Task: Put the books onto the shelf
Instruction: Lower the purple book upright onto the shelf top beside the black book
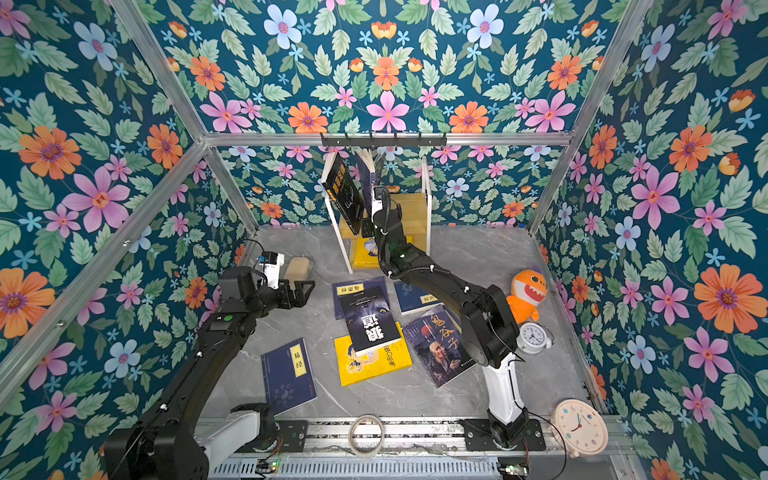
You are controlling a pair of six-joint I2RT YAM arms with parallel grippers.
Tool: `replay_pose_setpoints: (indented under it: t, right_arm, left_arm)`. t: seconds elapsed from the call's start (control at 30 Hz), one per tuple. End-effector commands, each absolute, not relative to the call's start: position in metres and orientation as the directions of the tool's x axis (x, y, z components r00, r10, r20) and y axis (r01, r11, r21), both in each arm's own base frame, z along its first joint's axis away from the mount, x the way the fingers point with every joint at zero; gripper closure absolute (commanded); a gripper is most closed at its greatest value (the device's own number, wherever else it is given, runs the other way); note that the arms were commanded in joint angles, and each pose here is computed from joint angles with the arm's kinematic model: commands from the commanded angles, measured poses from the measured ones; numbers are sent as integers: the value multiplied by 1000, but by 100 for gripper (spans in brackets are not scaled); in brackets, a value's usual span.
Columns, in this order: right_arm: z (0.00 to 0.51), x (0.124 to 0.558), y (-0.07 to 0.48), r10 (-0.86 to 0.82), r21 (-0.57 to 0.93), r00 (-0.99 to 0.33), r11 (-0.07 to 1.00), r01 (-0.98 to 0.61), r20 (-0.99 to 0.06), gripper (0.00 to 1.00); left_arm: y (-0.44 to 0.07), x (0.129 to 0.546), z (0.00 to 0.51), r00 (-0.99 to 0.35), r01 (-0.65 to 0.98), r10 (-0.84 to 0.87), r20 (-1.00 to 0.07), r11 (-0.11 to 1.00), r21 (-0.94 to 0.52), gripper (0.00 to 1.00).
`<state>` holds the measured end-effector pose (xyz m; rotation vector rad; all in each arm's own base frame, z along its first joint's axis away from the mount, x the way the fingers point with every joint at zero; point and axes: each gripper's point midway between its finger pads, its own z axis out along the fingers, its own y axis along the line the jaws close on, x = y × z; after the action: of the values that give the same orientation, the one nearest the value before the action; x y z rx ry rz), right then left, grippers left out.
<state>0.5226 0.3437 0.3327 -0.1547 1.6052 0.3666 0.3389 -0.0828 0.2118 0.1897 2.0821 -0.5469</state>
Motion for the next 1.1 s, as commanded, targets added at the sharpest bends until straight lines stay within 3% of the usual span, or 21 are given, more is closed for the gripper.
replay_pose_setpoints:
  t: [0.0, 0.43, 0.7, 1.07]
  right_arm:
    - [333, 520, 353, 127, 143, -68, 919, -367, -990, 94]
    - [322, 510, 374, 108, 139, -93, 866, -481, -990, 80]
    - [324, 500, 383, 86, 117, -81, 825, -554, -993, 66]
    - [321, 473, 389, 36, 52, -38, 717, -695, -999, 36]
  left_arm:
    - [-81, 340, 212, -537, 342, -72, -841, 892, -295, 0]
    - [-82, 339, 212, -536, 345, -71, -841, 891, -295, 0]
    - [-80, 341, 211, -535, 336, -72, -842, 896, -290, 0]
    - [-81, 339, 211, -533, 345, -76, -842, 890, -298, 0]
